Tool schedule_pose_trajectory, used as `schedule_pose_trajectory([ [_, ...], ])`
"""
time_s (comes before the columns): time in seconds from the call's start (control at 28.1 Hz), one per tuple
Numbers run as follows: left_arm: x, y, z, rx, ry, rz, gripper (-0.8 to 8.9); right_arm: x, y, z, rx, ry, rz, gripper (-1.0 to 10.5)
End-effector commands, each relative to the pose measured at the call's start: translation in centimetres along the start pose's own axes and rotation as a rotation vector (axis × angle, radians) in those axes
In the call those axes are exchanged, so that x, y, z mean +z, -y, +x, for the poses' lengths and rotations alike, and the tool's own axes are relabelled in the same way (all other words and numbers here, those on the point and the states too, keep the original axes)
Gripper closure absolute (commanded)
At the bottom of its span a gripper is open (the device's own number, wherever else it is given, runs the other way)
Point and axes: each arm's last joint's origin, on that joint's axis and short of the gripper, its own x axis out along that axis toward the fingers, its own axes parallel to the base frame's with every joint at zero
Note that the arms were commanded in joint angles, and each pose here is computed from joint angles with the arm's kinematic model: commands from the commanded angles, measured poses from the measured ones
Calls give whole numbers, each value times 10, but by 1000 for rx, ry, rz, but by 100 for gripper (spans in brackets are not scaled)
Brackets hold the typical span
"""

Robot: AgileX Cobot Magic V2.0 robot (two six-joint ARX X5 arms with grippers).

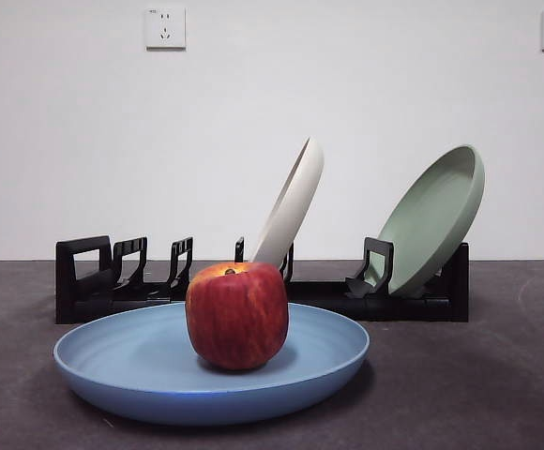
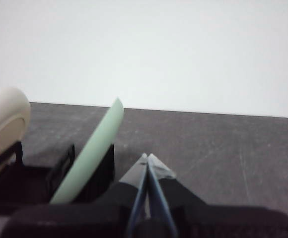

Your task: Take the blue plate from the plate rack,put the plate on the table,take the apple from the table,put the apple in the plate

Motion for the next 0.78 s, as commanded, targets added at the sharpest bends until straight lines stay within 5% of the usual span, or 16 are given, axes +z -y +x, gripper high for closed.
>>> schedule_pose_trajectory([
  [0.04,-4,-1,1,4,-6,-1,817,-16,-1,0,-4,-13,3,946],
  [0.78,-4,-1,1,4,-6,0,817,-59,-4,-3,2,-195,137,946],
])
